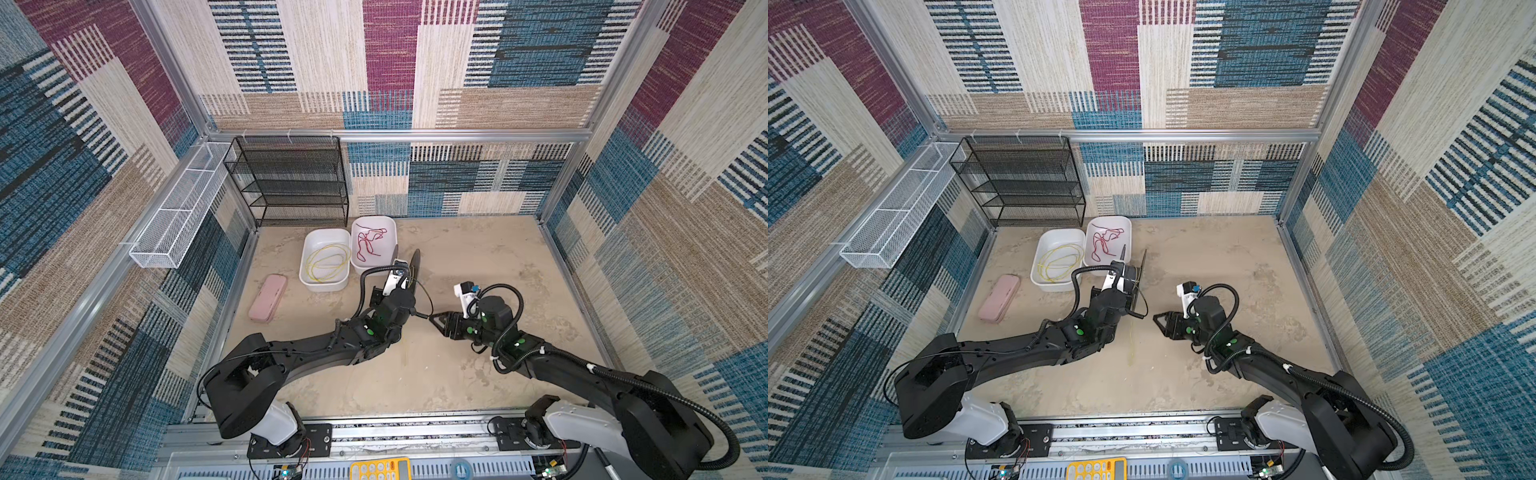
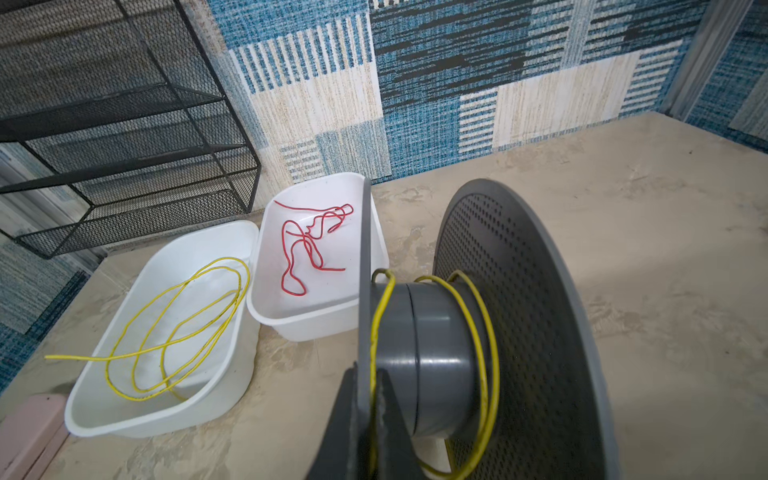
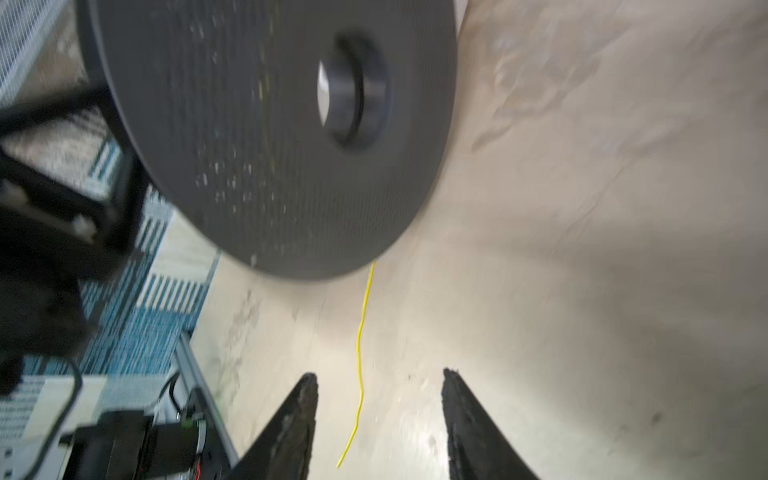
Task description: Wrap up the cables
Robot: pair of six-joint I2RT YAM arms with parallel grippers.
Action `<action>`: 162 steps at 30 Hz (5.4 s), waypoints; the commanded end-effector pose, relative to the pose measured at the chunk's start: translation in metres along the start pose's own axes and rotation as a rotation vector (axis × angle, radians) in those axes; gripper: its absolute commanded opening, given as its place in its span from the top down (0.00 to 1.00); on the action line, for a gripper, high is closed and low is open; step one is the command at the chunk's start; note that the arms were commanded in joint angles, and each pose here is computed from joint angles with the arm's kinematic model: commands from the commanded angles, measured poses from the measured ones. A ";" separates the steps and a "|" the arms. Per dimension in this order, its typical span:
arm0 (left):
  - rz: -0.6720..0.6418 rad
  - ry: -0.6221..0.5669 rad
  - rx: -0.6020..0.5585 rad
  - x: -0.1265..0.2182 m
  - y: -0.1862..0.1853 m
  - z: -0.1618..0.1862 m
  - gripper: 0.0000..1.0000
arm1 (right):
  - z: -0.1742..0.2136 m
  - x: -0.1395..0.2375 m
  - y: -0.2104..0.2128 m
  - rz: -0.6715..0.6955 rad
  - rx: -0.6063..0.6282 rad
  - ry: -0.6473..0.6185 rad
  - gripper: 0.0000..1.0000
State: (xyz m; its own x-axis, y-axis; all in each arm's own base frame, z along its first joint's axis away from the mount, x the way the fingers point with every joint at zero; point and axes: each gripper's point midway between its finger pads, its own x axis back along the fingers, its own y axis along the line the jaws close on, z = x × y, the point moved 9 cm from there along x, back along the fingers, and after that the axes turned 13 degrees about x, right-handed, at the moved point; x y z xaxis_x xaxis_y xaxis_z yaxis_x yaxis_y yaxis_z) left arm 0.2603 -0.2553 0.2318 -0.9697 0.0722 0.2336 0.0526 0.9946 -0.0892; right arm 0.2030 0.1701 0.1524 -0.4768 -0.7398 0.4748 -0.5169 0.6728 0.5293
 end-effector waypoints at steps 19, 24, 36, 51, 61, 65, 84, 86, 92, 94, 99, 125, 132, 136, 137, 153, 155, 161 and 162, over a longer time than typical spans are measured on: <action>0.027 -0.123 0.268 0.003 0.002 -0.024 1.00 | 0.044 -0.055 0.011 -0.075 -0.062 0.151 0.80; 0.030 -0.120 0.270 0.004 0.004 -0.023 1.00 | 0.038 -0.046 0.012 -0.039 -0.045 0.124 0.68; 0.046 -0.130 0.287 0.006 0.004 -0.027 1.00 | 0.038 -0.047 0.013 -0.038 -0.029 0.142 0.80; 0.021 -0.187 0.247 -0.013 0.000 -0.045 1.00 | 0.036 -0.023 0.030 -0.067 0.015 0.159 1.00; -0.039 -0.232 0.124 -0.054 -0.005 -0.039 1.00 | -0.007 0.040 0.073 -0.128 0.105 0.019 1.00; -0.060 -0.229 0.084 -0.069 -0.009 -0.028 1.00 | -0.026 0.057 0.091 -0.186 0.126 -0.038 1.00; 0.237 -0.414 0.044 -0.047 -0.025 -0.045 1.00 | -0.061 0.100 0.119 -0.166 0.237 -0.075 1.00; 0.264 -0.441 0.041 -0.044 -0.026 -0.049 1.00 | -0.061 0.104 0.119 -0.170 0.236 -0.080 1.00; 0.346 -0.530 -0.023 -0.038 -0.031 -0.060 1.00 | -0.065 0.115 0.123 -0.172 0.247 -0.104 1.00; 0.355 -0.556 -0.043 -0.039 -0.029 -0.065 1.00 | -0.066 0.117 0.123 -0.150 0.269 -0.100 1.00; 0.386 -0.638 -0.078 -0.050 -0.009 -0.081 1.00 | -0.065 0.121 0.119 -0.097 0.305 -0.070 1.00; 0.523 -0.554 -0.844 0.017 0.020 -0.056 1.00 | -0.119 0.123 0.122 0.226 0.488 -0.143 1.00; 0.570 -0.424 -0.922 0.059 0.033 -0.061 1.00 | -0.127 0.115 0.112 0.367 0.501 -0.144 1.00; 0.582 -0.363 -0.956 0.084 0.043 -0.062 1.00 | -0.134 0.112 0.107 0.462 0.523 -0.179 1.00; 0.590 -0.349 -0.957 0.089 0.045 -0.062 1.00 | -0.136 0.111 0.105 0.483 0.526 -0.187 1.00; 0.737 -0.243 -0.799 0.152 0.076 -0.091 1.00 | -0.132 0.093 0.063 0.753 0.665 -0.493 1.00; 0.758 -0.239 -0.770 0.158 0.080 -0.097 1.00 | -0.128 0.089 0.057 0.767 0.650 -0.500 1.00; 0.805 -0.229 -0.676 0.164 0.082 -0.109 1.00 | -0.126 0.069 0.052 0.713 0.586 -0.541 1.00; 0.803 -0.236 -0.655 0.163 0.082 -0.112 1.00 | -0.127 0.065 0.050 0.709 0.581 -0.562 1.00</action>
State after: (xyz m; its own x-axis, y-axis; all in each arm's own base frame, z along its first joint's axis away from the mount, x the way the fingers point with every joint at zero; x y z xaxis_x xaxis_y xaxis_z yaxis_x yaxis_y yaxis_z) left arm 0.1370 -0.1543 0.3669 -0.6508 0.7466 0.1379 0.6986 0.5177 0.4939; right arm 0.2255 0.1647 0.2876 -0.9332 -0.3048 0.1906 -0.3513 0.8855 -0.3041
